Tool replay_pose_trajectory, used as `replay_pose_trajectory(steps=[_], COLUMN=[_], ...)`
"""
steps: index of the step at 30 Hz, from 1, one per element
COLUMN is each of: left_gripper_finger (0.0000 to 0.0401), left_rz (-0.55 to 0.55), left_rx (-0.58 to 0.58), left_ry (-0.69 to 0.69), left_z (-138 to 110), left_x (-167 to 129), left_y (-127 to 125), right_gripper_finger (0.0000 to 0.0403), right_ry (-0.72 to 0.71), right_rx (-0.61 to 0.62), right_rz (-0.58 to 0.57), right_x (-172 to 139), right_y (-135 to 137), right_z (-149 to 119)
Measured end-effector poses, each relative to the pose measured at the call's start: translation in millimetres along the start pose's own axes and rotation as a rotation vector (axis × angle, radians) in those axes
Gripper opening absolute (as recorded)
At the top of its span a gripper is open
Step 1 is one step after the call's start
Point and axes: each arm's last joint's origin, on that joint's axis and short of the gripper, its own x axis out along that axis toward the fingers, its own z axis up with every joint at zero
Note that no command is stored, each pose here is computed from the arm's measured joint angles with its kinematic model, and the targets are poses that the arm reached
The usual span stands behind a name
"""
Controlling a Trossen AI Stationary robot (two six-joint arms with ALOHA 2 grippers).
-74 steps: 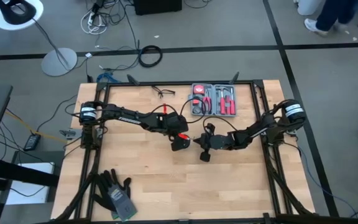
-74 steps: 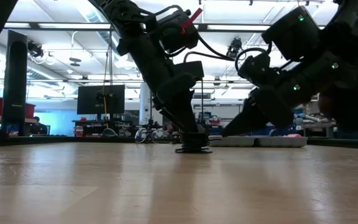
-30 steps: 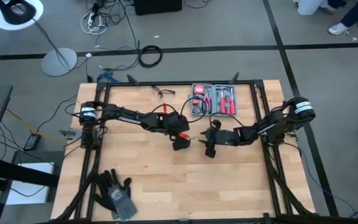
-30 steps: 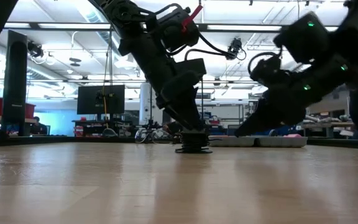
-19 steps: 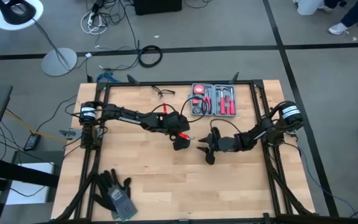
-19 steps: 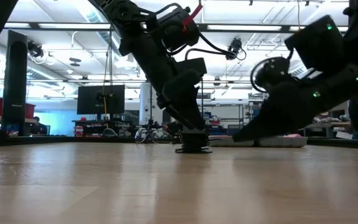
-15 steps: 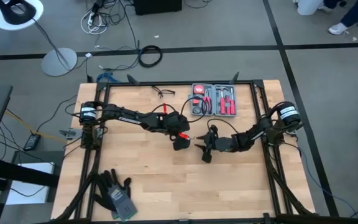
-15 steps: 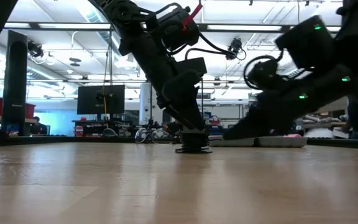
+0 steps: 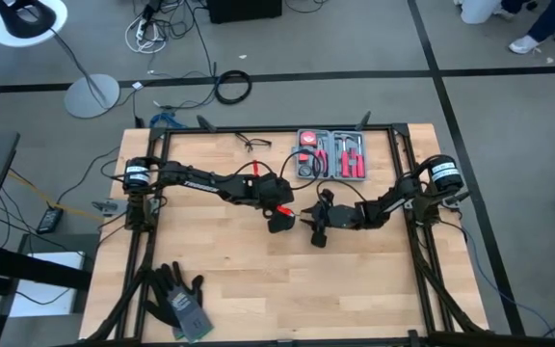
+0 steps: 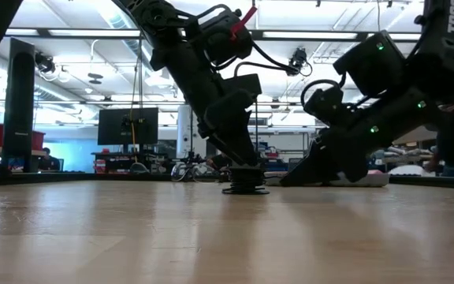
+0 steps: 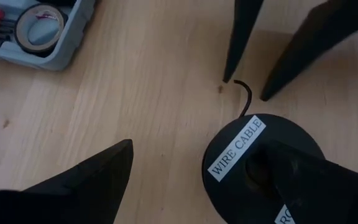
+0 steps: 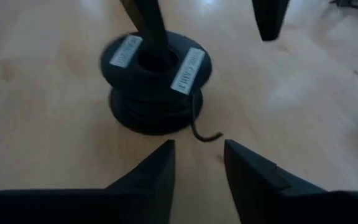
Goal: Coil cords
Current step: Uncoil the black wire from the spool
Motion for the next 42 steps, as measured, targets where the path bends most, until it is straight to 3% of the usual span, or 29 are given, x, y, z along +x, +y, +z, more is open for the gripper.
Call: replay_pose_trajectory(steps=[8,16,20,24,29,36,42], left_gripper_finger=[0.0367,0.0367,0.0367,0.0367,0.0367,0.0367,0.0367], left_rz=[0.0,0.0,0.0,0.0,0.0,0.0,0.0], left_rx=[0.0,0.0,0.0,0.0,0.0,0.0,0.0], left_ry=[0.0,0.0,0.001,0.002,0.001,0.0,0.0], left_z=[0,0,0,0,0,0,0], left_x=[0,0,0,0,0,0,0], left_y=[0,0,0,0,0,0,0], right_gripper_finger=[0.0011,0.0016,0.0003,0.002,0.0057,0.011,0.0133], right_ry=[-0.006,0.002,0.026,0.069,0.04,0.008,0.008], right_rx=[-0.01,0.058,0.249,0.477,0.598,0.636,0.609], right_rz=[0.0,0.0,-0.01,0.043,0.058,0.078,0.124], right_x=[0,0,1,4,4,5,5], right_y=[0,0,-2,-9,-18,-20,-19], right_z=[1,0,-2,-3,-2,2,3])
